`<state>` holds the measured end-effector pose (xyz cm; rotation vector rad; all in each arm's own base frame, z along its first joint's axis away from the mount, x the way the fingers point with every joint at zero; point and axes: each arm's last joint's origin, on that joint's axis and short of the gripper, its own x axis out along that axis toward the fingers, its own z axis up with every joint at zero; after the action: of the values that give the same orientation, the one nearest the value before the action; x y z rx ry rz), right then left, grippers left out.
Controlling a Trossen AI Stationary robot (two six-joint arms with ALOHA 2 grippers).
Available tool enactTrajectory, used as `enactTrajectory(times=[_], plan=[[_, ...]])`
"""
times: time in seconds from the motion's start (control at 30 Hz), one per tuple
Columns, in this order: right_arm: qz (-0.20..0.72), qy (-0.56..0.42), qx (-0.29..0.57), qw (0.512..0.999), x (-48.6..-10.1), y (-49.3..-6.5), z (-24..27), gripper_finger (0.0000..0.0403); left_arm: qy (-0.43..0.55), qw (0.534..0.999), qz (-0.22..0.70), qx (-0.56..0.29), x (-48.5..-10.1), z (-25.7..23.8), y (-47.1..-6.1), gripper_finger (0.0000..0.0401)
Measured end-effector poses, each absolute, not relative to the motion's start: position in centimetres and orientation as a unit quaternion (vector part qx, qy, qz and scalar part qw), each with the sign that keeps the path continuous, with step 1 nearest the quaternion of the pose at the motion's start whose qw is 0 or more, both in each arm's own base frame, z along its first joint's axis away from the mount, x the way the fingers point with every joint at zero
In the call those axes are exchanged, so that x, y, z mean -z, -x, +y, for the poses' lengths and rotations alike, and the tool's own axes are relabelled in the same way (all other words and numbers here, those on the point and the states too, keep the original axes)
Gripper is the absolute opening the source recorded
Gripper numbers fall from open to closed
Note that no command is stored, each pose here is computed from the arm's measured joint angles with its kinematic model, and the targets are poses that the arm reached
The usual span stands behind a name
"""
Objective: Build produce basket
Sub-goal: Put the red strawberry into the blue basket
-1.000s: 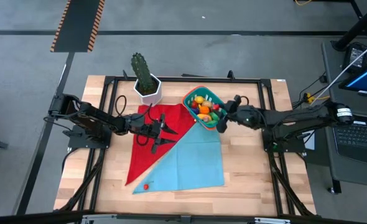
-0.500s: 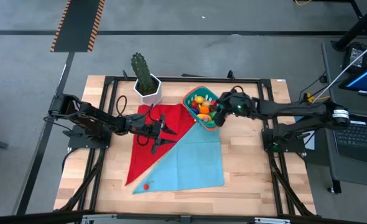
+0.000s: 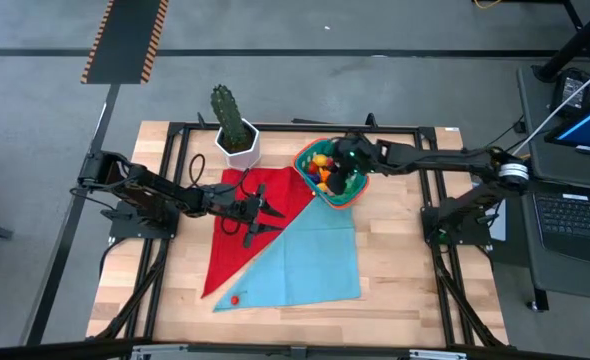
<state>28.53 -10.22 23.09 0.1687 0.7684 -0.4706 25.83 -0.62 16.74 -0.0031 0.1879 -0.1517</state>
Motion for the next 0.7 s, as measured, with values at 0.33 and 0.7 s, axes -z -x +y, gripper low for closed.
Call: enactTrajectory(times=[0.33, 0.7], plan=[[0.422, -0.083, 0.238, 0.871, -20.0, -30.1, -12.2, 0.0136, 0.002, 0.993, 0.095, 0.076, -16.7, -0.6, -25.8, 0.0150], [0.445, -0.070, 0.234, 0.862, -17.5, -31.0, -12.9, 0.0136, 0.002, 0.993, 0.096, 0.076, -16.7, -0.6, -25.8, 0.0152]])
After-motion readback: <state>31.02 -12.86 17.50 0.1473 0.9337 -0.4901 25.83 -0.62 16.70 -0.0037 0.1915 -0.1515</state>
